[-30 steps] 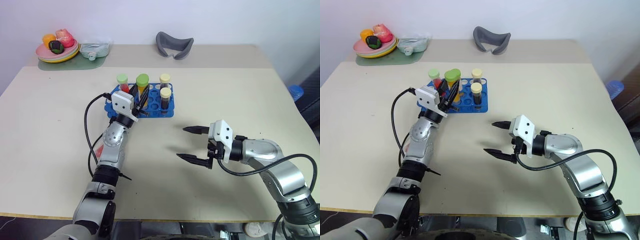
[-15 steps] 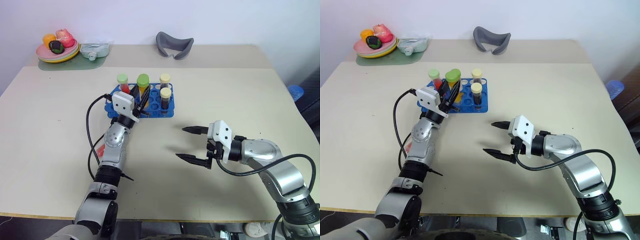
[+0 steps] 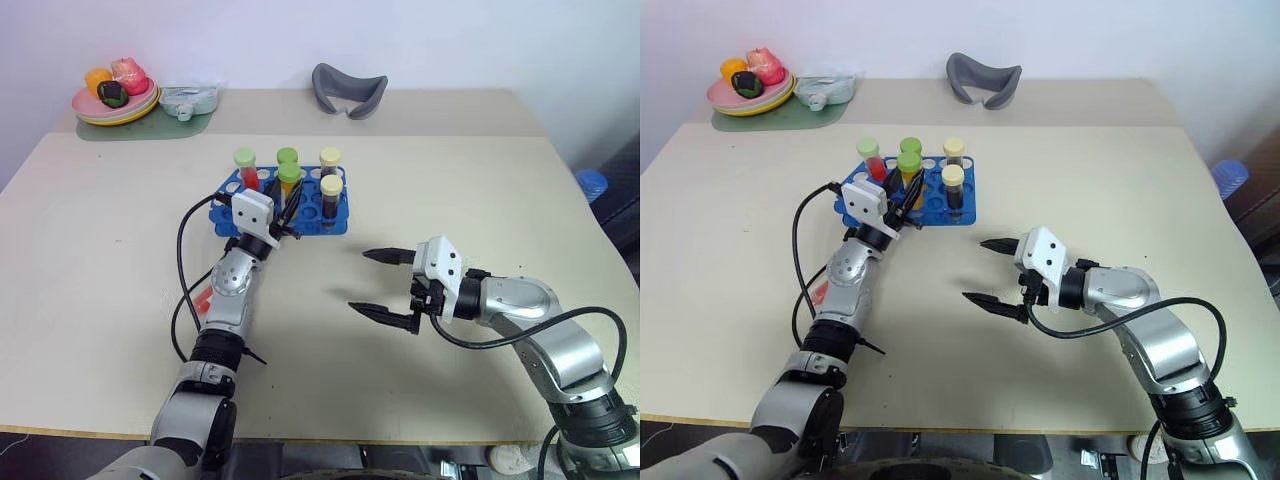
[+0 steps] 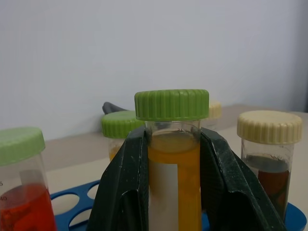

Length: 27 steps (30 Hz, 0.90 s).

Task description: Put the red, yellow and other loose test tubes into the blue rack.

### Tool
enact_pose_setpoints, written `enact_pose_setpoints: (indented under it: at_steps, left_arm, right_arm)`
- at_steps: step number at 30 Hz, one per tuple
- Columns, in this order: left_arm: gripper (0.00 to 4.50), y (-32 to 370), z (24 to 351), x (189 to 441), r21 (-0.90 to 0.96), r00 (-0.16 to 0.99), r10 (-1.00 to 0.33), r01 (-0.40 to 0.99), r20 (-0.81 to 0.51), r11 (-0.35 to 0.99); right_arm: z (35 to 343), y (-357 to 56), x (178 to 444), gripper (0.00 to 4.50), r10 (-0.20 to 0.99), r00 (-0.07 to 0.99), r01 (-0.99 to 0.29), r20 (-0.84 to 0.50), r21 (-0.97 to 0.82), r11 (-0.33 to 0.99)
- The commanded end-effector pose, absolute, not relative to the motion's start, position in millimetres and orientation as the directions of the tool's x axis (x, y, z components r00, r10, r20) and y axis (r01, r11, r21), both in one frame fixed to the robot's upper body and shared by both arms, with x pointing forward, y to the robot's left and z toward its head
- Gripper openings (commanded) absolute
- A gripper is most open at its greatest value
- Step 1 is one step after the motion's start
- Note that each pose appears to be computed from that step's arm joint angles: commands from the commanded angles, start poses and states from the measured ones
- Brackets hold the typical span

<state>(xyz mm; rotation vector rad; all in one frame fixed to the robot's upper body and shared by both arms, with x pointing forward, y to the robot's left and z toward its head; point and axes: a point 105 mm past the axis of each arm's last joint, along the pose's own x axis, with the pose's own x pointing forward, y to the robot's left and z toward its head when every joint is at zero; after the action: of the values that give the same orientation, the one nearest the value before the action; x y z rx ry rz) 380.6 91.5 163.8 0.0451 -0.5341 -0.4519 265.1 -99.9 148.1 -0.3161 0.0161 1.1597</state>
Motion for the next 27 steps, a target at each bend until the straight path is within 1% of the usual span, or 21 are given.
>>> enact_pose_setpoints:
  at_steps: [1,4,8,10,11,12,14,15,16,22,27]
  left_arm:
    - [0.83,90,177,377,0.173,0.731,-0.431,0.404,0.529,0.898]
    - [0.83,91,176,377,0.171,0.733,-0.429,0.403,0.528,0.899]
    - [0.83,92,174,376,0.168,0.738,-0.426,0.401,0.523,0.900]
    - [1.87,93,172,376,0.160,0.742,-0.423,0.402,0.520,0.902]
    - [2.20,93,172,376,0.157,0.744,-0.421,0.401,0.519,0.903]
    - [2.79,94,172,376,0.154,0.745,-0.417,0.399,0.520,0.904]
    - [3.71,96,173,376,0.150,0.748,-0.408,0.390,0.524,0.909]
    - [4.25,98,174,376,0.142,0.751,-0.396,0.382,0.529,0.913]
    - [4.43,101,175,376,0.131,0.754,-0.384,0.375,0.534,0.918]
    - [4.43,116,195,363,0.081,0.733,-0.351,0.378,0.582,0.922]
    - [4.43,138,239,337,0.131,0.671,-0.344,0.348,0.656,0.928]
  right_arm:
    - [165,-99,268,4.50,0.897,0.431,-0.881,-0.095,-0.260,0.396]
    - [167,-100,271,4.50,0.887,0.458,-0.869,-0.061,-0.244,0.431]
    - [166,-99,271,4.50,0.885,0.462,-0.866,-0.059,-0.243,0.436]
    - [165,-99,271,4.50,0.884,0.463,-0.866,-0.058,-0.240,0.438]
    - [165,-99,271,4.50,0.884,0.464,-0.866,-0.057,-0.240,0.439]
    - [165,-98,271,4.50,0.884,0.464,-0.866,-0.056,-0.239,0.440]
    - [165,-98,271,4.50,0.883,0.466,-0.865,-0.054,-0.237,0.442]
    - [164,-98,271,4.50,0.883,0.466,-0.865,-0.054,-0.237,0.442]
    - [164,-98,271,4.50,0.883,0.466,-0.865,-0.054,-0.237,0.442]
    - [163,-100,270,4.50,0.882,0.468,-0.865,-0.058,-0.236,0.444]
    - [163,-104,269,4.50,0.881,0.468,-0.865,-0.066,-0.236,0.442]
